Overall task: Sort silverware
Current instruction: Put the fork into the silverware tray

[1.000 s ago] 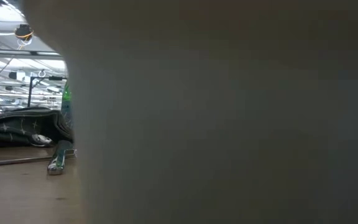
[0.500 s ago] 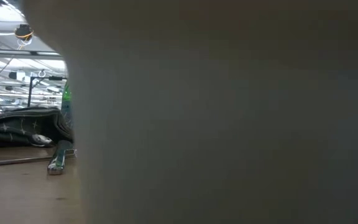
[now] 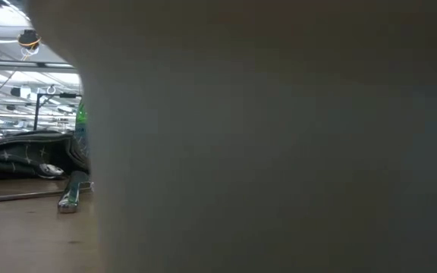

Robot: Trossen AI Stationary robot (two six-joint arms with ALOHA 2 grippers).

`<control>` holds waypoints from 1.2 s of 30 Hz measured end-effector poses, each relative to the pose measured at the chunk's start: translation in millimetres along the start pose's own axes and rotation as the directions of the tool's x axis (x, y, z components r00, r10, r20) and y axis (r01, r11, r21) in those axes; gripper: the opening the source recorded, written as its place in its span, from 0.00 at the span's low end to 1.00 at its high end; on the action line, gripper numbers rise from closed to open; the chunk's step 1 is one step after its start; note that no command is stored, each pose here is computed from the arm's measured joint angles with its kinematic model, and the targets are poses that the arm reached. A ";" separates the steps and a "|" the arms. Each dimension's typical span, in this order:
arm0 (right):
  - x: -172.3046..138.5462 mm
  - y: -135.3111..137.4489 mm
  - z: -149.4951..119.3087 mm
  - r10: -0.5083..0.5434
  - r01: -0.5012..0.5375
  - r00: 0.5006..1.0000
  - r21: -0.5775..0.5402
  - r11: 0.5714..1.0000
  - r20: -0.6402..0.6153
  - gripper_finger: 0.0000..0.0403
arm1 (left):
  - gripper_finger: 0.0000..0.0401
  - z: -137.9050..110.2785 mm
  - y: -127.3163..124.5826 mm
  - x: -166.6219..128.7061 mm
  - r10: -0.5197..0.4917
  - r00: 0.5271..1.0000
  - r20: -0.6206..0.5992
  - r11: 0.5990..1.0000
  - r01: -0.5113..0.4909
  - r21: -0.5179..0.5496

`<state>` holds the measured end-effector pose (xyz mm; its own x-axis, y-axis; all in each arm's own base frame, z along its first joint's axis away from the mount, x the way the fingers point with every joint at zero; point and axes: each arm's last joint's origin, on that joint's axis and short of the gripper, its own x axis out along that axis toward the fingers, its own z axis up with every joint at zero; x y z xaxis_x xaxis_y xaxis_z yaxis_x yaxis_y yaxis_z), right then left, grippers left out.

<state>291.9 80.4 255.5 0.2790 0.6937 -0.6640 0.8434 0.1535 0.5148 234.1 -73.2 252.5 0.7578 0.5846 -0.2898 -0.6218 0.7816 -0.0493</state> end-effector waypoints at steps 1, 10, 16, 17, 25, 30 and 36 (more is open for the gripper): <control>2.3 -0.1 1.8 -0.007 0.007 1.000 -0.006 1.000 -0.001 0.00 | 0.32 0.0 0.0 0.0 0.000 1.000 0.000 1.000 0.000 0.000; 17.7 -2.1 14.6 -0.058 0.058 0.998 -0.023 0.998 0.008 0.00 | 0.32 -0.6 0.4 0.1 0.003 1.000 -0.005 1.000 -0.003 0.020; 19.1 -5.0 18.2 -0.088 0.091 0.991 -0.028 0.995 0.097 0.02 | 0.32 -4.0 1.9 0.0 0.001 0.999 -0.034 0.998 0.001 0.056; 19.0 -5.4 18.6 -0.092 0.096 0.989 -0.026 0.995 0.113 0.02 | 0.32 -4.4 2.1 0.0 0.000 0.999 -0.038 0.998 0.002 0.059; 17.8 -11.7 20.6 -0.153 0.159 0.970 -0.020 0.987 0.188 0.03 | 0.32 -6.8 3.2 -0.1 -0.002 0.998 -0.061 0.996 0.007 0.085; 16.0 -20.3 21.3 -0.238 0.241 0.943 0.014 0.970 0.233 0.04 | 0.32 -8.3 4.3 -0.2 0.005 0.997 -0.071 0.995 0.002 0.102; 14.0 -25.6 22.7 -0.296 0.309 0.905 0.005 0.951 0.306 0.04 | 0.32 -8.3 4.2 -0.2 0.005 0.997 -0.071 0.995 0.002 0.102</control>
<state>284.6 70.2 220.6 0.1434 0.3675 -0.9189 0.8905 0.3572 0.2819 229.6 -71.9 244.4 0.7386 0.5718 -0.3571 -0.5969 0.8009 0.0480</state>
